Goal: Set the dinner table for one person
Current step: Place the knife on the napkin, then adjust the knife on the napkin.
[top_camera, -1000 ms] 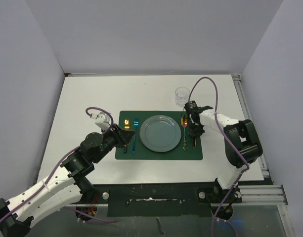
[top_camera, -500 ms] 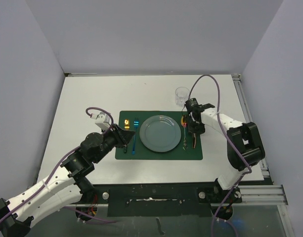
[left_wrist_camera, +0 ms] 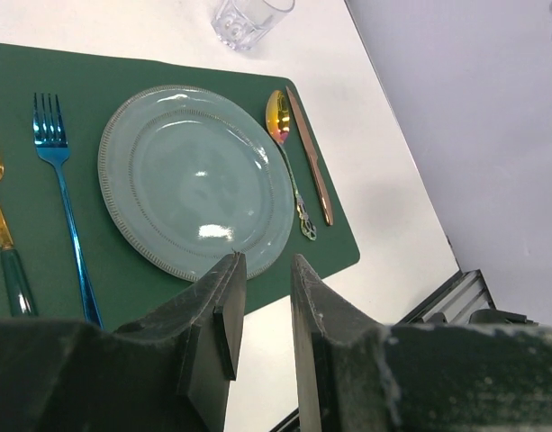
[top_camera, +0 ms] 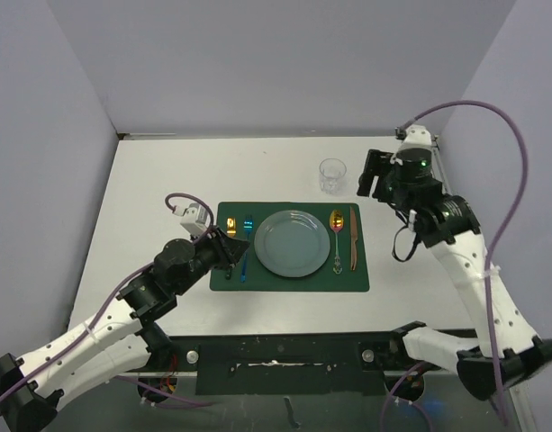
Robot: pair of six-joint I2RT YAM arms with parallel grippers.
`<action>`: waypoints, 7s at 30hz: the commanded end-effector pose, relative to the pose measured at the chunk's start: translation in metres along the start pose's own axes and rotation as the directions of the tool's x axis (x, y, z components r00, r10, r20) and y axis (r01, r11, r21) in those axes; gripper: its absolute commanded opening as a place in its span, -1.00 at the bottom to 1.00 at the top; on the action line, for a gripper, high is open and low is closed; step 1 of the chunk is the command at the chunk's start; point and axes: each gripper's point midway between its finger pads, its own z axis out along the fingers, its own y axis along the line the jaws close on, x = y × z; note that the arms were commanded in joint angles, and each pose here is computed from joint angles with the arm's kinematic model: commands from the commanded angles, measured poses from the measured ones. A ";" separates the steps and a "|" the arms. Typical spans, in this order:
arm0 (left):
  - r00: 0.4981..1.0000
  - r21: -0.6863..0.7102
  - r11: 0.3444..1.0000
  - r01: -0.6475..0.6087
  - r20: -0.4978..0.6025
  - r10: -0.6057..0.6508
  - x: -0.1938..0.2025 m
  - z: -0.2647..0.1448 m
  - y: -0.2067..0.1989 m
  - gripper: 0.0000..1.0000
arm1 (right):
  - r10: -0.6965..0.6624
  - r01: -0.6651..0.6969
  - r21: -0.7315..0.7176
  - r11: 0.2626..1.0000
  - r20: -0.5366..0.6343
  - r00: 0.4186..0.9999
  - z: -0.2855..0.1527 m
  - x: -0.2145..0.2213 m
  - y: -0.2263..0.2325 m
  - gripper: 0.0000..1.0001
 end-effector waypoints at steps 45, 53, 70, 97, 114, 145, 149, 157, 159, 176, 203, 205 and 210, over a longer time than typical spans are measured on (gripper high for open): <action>0.996 -0.057 0.998 0.035 0.079 -0.030 -0.035 -0.006 -0.010 -0.53 | 0.163 -0.165 -0.014 0.986 -0.097 0.982 0.028 0.126 -0.009 0.34; 0.999 -0.364 0.931 0.005 -0.033 -0.018 0.007 0.006 0.058 -0.56 | 0.151 -0.154 -0.024 0.988 -0.091 0.984 0.029 0.120 -0.006 0.32; 0.993 -0.484 0.875 -0.024 -0.111 -0.034 0.030 0.044 0.074 -0.61 | 0.097 -0.070 0.111 0.991 -0.259 0.961 0.056 0.179 -0.021 0.29; 0.997 -0.495 0.868 -0.035 -0.073 -0.001 0.020 0.038 0.080 -0.61 | 0.000 0.098 0.267 0.959 -0.343 0.939 0.112 0.195 -0.032 -0.20; 0.999 -0.523 0.852 -0.024 -0.033 0.007 0.009 0.020 0.090 -0.61 | -0.025 0.145 0.268 0.952 -0.407 0.913 0.135 0.212 -0.026 -0.50; 0.999 -0.515 0.857 -0.009 -0.039 -0.013 0.014 0.022 0.091 -0.61 | -0.040 0.187 0.299 0.936 -0.437 0.898 0.127 0.216 -0.036 -0.45; 0.999 -0.509 0.861 -0.009 -0.046 -0.016 0.016 0.025 0.090 -0.61 | -0.047 0.203 0.325 0.924 -0.431 0.901 0.127 0.212 -0.042 -0.44; 0.999 -0.509 0.861 -0.009 -0.044 -0.015 0.015 0.024 0.089 -0.61 | -0.040 0.211 0.328 0.921 -0.460 0.887 0.134 0.224 -0.047 -0.44; 0.999 -0.510 0.860 -0.007 -0.039 -0.015 0.014 0.022 0.089 -0.61 | -0.035 0.208 0.325 0.923 -0.467 0.883 0.135 0.227 -0.048 -0.44; 0.999 -0.515 0.857 -0.011 -0.041 -0.012 0.013 0.023 0.090 -0.61 | 0.026 0.089 0.198 0.976 -0.513 0.858 0.148 0.251 -0.046 -0.57; 0.999 -0.500 0.866 -0.002 -0.045 -0.024 0.015 0.027 0.089 -0.62 | 0.019 0.094 0.181 0.979 -0.541 0.841 0.120 0.251 -0.046 -1.00; 0.999 -0.499 0.866 -0.002 -0.046 -0.024 0.016 0.027 0.089 -0.61 | 0.018 0.096 0.181 0.979 -0.543 0.840 0.118 0.251 -0.046 -1.00; 0.998 -0.500 0.866 0.001 -0.047 -0.028 0.018 0.027 0.090 -0.61 | 0.008 0.106 0.177 0.979 -0.546 0.838 0.114 0.250 -0.046 -1.00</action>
